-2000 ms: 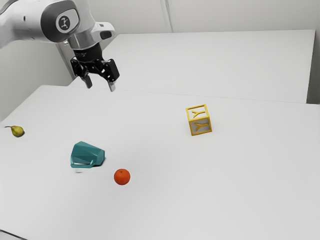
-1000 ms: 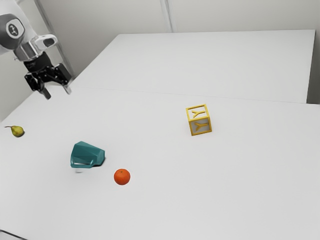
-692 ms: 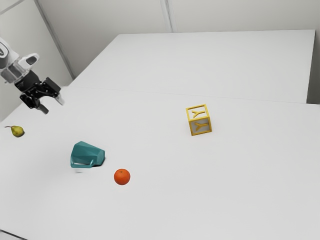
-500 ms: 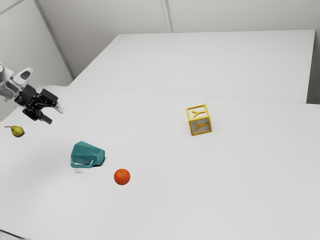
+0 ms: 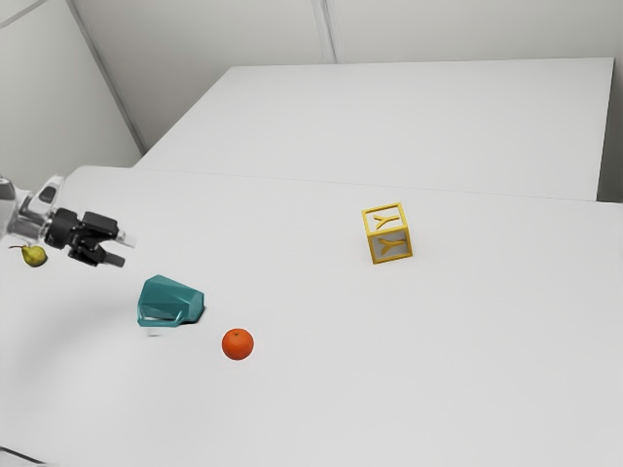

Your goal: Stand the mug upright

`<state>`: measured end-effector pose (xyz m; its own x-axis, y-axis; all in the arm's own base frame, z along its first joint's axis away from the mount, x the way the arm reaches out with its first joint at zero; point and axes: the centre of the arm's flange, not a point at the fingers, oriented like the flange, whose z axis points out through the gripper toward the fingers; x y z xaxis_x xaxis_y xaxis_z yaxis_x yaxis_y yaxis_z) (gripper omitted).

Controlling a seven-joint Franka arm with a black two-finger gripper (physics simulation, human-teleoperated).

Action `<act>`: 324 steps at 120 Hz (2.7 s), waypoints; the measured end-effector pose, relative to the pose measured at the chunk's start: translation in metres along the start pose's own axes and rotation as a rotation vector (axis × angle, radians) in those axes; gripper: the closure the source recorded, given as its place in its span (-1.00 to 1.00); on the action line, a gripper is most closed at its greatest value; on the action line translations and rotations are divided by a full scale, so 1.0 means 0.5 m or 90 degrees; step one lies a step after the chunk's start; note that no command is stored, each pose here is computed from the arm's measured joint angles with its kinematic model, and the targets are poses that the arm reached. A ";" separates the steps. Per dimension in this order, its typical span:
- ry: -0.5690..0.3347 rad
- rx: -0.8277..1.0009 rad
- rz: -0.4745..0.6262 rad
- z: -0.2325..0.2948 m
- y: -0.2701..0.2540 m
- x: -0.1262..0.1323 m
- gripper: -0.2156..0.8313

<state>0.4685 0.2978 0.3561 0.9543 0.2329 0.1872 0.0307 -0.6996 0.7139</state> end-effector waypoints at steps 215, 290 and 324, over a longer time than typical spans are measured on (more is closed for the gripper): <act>-0.090 -0.133 0.017 0.164 -0.052 -0.037 0.58; -0.107 -0.062 0.145 0.093 0.164 0.012 0.89; -0.198 0.090 0.227 0.065 0.318 0.014 0.89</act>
<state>0.4895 0.1661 0.4491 0.9554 -0.2362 0.1772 -0.2950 -0.7890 0.5389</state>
